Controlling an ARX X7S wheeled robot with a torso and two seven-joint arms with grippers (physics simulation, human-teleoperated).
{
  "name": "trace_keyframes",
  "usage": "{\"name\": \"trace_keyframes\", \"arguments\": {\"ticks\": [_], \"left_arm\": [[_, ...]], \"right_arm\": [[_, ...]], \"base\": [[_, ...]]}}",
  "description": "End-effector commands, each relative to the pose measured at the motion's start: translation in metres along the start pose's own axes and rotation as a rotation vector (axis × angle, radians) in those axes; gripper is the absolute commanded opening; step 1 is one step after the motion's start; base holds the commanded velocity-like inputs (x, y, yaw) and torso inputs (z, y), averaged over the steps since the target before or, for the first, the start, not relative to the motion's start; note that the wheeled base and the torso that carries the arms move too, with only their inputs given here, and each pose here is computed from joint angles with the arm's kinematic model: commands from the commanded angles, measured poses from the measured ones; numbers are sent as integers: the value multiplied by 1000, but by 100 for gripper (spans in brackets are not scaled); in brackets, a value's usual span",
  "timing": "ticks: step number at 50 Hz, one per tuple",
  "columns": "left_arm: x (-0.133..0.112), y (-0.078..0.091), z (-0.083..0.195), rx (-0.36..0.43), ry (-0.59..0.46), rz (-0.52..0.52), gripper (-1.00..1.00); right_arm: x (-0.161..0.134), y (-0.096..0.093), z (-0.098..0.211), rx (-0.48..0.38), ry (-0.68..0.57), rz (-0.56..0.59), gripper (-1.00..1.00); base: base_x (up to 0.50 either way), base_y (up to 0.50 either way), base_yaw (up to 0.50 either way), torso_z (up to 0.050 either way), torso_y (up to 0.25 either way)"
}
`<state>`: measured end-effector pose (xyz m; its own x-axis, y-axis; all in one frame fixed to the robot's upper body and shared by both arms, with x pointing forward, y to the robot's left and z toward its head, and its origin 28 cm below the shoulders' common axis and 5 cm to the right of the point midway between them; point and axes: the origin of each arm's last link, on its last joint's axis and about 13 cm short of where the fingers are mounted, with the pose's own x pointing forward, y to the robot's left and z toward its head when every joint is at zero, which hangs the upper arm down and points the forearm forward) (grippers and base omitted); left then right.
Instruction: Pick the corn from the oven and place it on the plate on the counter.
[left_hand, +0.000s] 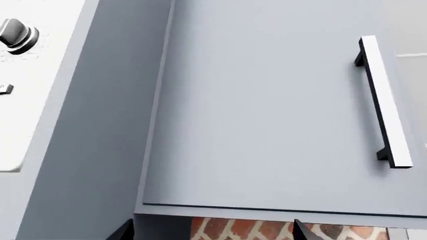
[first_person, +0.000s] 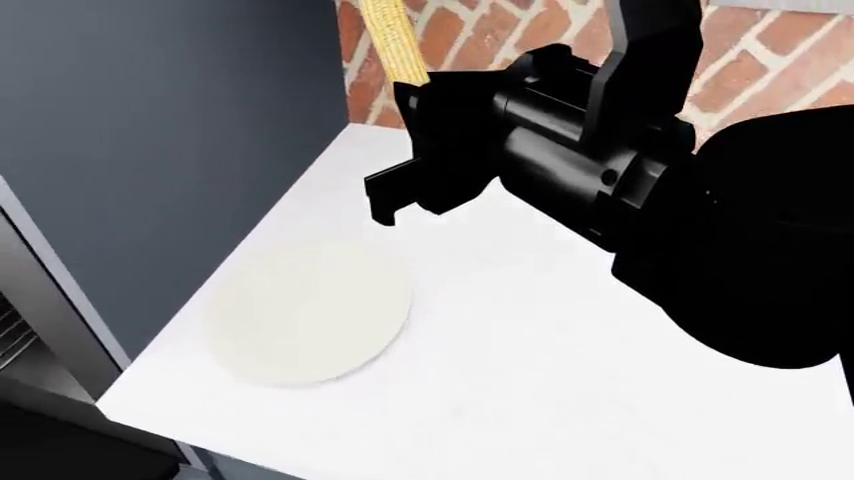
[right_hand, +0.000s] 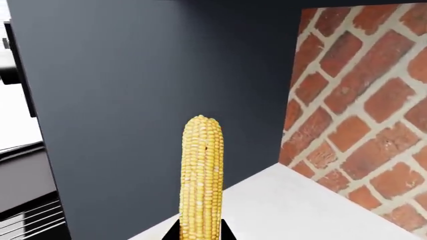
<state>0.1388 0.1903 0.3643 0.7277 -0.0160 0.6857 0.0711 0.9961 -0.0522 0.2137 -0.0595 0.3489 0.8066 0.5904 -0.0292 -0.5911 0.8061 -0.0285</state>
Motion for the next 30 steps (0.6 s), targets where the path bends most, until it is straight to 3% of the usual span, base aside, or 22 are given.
{"name": "trace_keyframes", "arguments": {"ticks": [1, 9, 21, 30], "left_arm": [[0, 0, 0, -1, 0, 1, 100], [-1, 0, 1, -1, -1, 1, 100], [0, 0, 1, -3, -2, -3, 100], [-1, 0, 1, -5, -1, 0, 100]], "right_arm": [[0, -1, 2, -6, -15, -10, -100], [0, -1, 2, 15, -25, -19, -100], [2, -4, -2, 9, -2, -22, -100], [26, -20, -22, 15, 77, -24, -100]], "base": [[192, 54, 500, 0, 0], [188, 59, 495, 0, 1], [0, 0, 0, 0, 1], [0, 0, 0, 0, 0]]}}
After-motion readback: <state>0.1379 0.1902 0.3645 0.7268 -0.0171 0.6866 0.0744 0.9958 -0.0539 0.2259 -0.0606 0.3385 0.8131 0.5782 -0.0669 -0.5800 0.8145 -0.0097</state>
